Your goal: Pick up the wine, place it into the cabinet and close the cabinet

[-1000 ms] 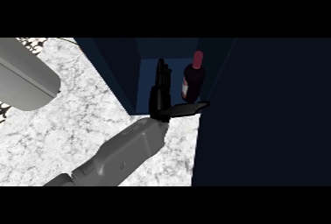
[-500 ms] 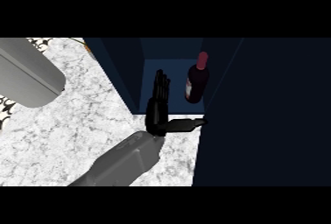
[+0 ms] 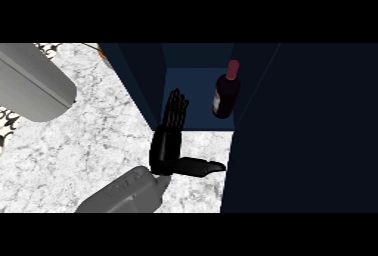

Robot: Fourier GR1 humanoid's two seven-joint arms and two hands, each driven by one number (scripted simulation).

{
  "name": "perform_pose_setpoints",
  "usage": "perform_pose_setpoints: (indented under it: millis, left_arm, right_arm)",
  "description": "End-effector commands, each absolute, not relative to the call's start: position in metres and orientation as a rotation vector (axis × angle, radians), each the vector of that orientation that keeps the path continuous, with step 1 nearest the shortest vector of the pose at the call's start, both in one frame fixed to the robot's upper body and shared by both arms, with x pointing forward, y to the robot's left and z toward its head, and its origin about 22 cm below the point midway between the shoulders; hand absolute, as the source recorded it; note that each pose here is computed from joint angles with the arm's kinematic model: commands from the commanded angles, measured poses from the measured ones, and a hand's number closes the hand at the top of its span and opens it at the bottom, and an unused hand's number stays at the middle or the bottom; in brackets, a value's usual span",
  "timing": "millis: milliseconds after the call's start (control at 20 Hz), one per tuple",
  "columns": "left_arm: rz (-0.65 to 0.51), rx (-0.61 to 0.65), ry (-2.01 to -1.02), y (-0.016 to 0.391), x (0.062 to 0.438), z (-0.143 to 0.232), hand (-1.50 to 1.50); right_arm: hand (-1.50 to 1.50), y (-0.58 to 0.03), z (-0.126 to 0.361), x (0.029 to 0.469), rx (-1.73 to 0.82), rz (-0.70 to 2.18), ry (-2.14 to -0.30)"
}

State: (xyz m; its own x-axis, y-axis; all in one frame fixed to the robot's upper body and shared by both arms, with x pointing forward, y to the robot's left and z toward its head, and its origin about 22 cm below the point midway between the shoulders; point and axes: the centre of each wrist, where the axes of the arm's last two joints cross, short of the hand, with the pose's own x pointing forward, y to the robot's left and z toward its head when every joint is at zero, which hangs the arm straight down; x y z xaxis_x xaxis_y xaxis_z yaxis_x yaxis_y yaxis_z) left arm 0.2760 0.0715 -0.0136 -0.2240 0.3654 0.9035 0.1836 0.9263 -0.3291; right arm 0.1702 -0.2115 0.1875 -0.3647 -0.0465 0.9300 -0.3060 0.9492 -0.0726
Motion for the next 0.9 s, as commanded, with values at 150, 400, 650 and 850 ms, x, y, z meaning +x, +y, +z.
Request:
perform_pose_setpoints:
  millis: [150,400,650,850]
  left_arm:
    - [0.112,-0.467,-1.807,0.107,0.242,0.024,-1.50]
    - [0.045,-0.531,-1.804,0.141,0.222,0.032,-1.50]
    - [0.037,-0.553,-1.818,0.184,0.189,0.026,1.50]
    - [0.041,-0.566,-1.832,0.214,0.187,0.051,1.50]
  right_arm:
    - [-1.50,-0.226,0.188,0.159,0.277,0.298,-1.930]
    - [1.50,-0.227,0.197,0.165,0.279,0.499,-1.922]
    - [1.50,-0.215,0.197,0.155,0.382,0.627,-1.892]
    - [1.50,-0.213,0.189,0.141,0.536,0.664,-1.797]
